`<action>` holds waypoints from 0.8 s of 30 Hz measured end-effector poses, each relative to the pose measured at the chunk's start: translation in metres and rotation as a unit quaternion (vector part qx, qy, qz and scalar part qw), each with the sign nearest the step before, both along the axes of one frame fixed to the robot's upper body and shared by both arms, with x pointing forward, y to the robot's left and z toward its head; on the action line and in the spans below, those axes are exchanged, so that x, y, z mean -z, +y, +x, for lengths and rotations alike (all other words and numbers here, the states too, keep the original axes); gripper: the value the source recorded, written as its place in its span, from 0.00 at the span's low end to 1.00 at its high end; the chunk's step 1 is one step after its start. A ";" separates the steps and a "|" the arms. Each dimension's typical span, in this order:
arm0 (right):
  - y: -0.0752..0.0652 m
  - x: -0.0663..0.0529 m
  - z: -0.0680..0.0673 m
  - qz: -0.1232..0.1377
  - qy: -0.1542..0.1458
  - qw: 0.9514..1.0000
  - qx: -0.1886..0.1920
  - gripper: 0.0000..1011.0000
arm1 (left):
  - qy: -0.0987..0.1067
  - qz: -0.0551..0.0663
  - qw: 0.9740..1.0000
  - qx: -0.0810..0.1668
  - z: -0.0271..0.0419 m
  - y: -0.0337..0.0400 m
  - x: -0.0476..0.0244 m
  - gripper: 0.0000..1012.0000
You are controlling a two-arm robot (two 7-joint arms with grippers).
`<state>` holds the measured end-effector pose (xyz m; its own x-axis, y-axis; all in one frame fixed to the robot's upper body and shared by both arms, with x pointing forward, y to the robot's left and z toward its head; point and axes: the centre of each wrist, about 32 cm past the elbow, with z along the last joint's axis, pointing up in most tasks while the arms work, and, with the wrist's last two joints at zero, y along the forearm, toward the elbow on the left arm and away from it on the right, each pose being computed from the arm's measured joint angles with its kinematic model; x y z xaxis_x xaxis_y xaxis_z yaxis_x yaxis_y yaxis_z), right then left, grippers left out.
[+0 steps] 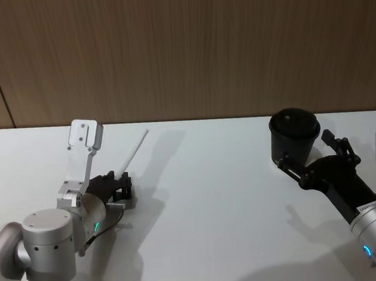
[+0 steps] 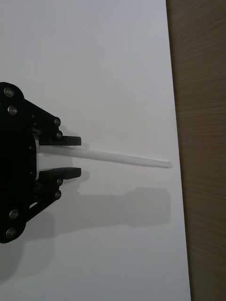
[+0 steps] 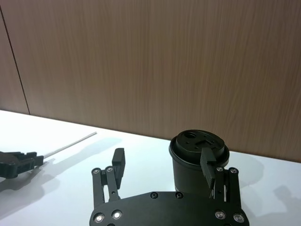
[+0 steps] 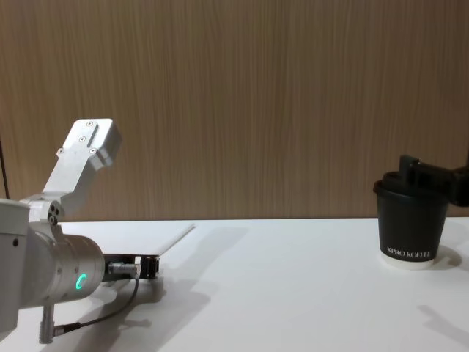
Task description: Pick up the straw with one hand, pass it to the other hand, and insert it into the cup.
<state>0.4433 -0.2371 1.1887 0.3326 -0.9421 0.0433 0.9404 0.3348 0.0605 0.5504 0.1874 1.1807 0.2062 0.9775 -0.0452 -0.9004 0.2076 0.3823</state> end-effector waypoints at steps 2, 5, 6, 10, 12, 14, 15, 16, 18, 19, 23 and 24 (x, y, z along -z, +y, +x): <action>0.000 0.000 0.000 0.000 0.000 1.000 0.000 0.99 | 0.000 0.000 1.000 0.000 0.0000 0.0000 0.0000 0.27; 0.000 0.000 0.000 0.000 0.000 1.000 0.000 0.99 | 0.000 0.000 1.000 0.000 0.0000 0.0000 0.0000 0.25; 0.000 0.000 0.000 0.000 0.000 1.000 0.000 0.99 | 0.000 0.000 1.000 0.000 0.0000 0.0000 0.0000 0.25; 0.000 0.000 0.000 0.000 0.000 1.000 0.000 0.99 | 0.000 0.000 1.000 0.000 0.0000 0.0000 0.0000 0.22; 0.000 0.000 0.000 0.000 0.000 1.000 0.000 0.99 | 0.000 0.000 1.000 0.000 0.0000 0.0000 0.0000 0.21; 0.000 0.000 0.000 0.000 0.000 1.000 0.000 0.99 | 0.000 0.000 1.000 0.000 0.0000 0.0000 0.0000 0.19; 0.000 0.000 0.000 0.000 0.000 1.000 0.000 0.99 | 0.000 0.000 1.000 0.000 0.0000 0.0000 0.0000 0.19; 0.000 0.000 0.000 0.000 0.000 1.000 0.000 0.99 | 0.000 0.000 1.000 0.000 0.0000 0.0000 0.0000 0.18; 0.000 0.000 0.000 0.000 0.000 1.000 0.000 0.99 | 0.000 0.000 1.000 0.000 0.0000 0.0000 0.0000 0.17; 0.000 0.000 0.000 0.000 0.000 1.000 0.000 0.99 | 0.000 0.000 1.000 0.000 0.0000 0.0000 0.0000 0.16; 0.000 0.000 0.000 0.000 0.000 1.000 0.000 0.99 | 0.000 0.000 1.000 0.000 0.0000 0.0000 0.0001 0.14; 0.000 0.000 0.000 0.000 0.000 1.000 0.000 0.99 | 0.000 0.000 1.000 0.000 0.0000 0.0000 0.0001 0.13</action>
